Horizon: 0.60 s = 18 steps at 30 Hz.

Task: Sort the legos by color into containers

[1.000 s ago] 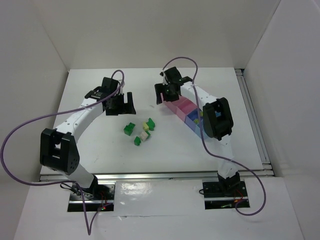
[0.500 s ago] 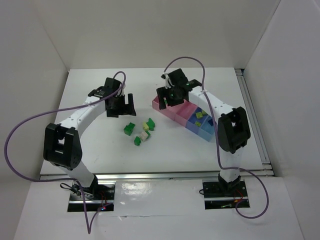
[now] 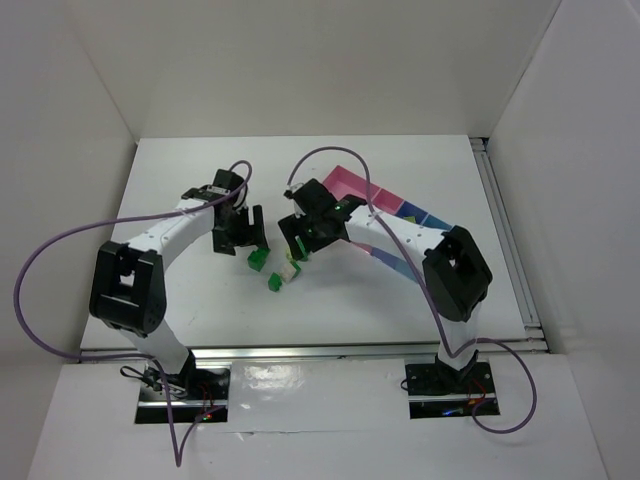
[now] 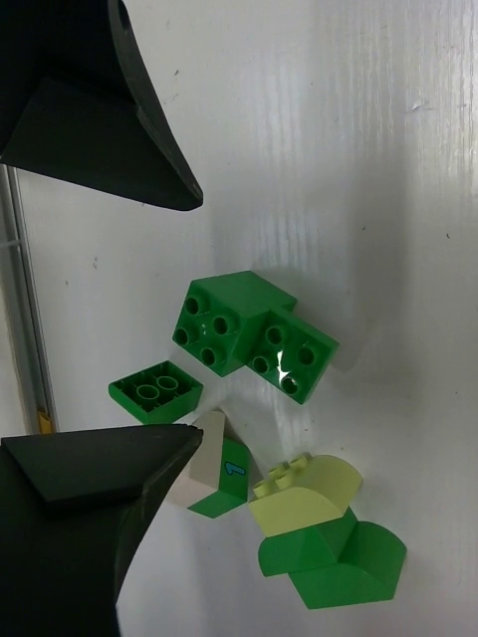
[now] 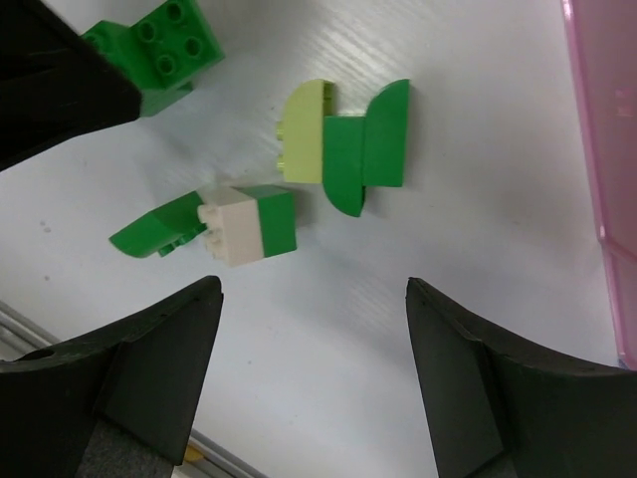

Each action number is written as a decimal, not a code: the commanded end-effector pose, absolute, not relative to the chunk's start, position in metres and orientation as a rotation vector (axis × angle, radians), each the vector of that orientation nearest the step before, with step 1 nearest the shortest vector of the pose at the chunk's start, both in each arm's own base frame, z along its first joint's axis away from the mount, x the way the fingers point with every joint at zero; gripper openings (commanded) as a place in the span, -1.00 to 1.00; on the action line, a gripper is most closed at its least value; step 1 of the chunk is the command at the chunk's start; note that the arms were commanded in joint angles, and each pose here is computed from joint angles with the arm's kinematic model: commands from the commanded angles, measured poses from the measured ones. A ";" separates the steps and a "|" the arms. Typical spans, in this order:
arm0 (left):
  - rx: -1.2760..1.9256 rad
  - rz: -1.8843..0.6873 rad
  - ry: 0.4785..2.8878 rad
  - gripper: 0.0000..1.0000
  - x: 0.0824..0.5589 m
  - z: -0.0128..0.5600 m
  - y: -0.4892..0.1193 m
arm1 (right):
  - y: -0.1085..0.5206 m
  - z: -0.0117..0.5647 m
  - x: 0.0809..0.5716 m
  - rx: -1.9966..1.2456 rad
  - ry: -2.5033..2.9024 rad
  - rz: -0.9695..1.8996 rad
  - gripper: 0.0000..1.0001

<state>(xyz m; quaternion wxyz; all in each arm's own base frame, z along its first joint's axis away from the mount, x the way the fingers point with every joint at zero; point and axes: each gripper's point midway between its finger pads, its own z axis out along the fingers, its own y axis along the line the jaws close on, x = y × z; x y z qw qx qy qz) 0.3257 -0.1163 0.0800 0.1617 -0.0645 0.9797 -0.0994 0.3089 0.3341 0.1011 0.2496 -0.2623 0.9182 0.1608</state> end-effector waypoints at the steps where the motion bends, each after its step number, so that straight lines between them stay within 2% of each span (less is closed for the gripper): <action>1: -0.194 -0.310 2.822 0.80 0.324 0.074 -0.122 | 0.330 0.104 0.329 -0.616 2.465 0.389 0.63; 6: -0.147 -0.299 2.842 0.69 0.328 0.055 -0.125 | 0.318 0.108 0.335 -0.556 2.472 0.363 0.66; 7: -0.118 -0.302 2.834 0.61 0.333 0.057 -0.129 | 0.313 0.109 0.336 -0.531 2.480 0.372 0.66; 15: -0.032 -0.164 2.889 0.56 0.322 0.043 -0.133 | 0.288 0.117 0.350 -0.424 2.485 0.394 0.66; 17: -0.036 -0.135 2.883 0.51 0.323 0.042 -0.130 | 0.288 0.117 0.350 -0.424 2.485 0.394 0.66; 18: -0.023 -0.136 2.884 0.42 0.322 0.042 -0.133 | 0.284 0.117 0.353 -0.412 2.486 0.391 0.66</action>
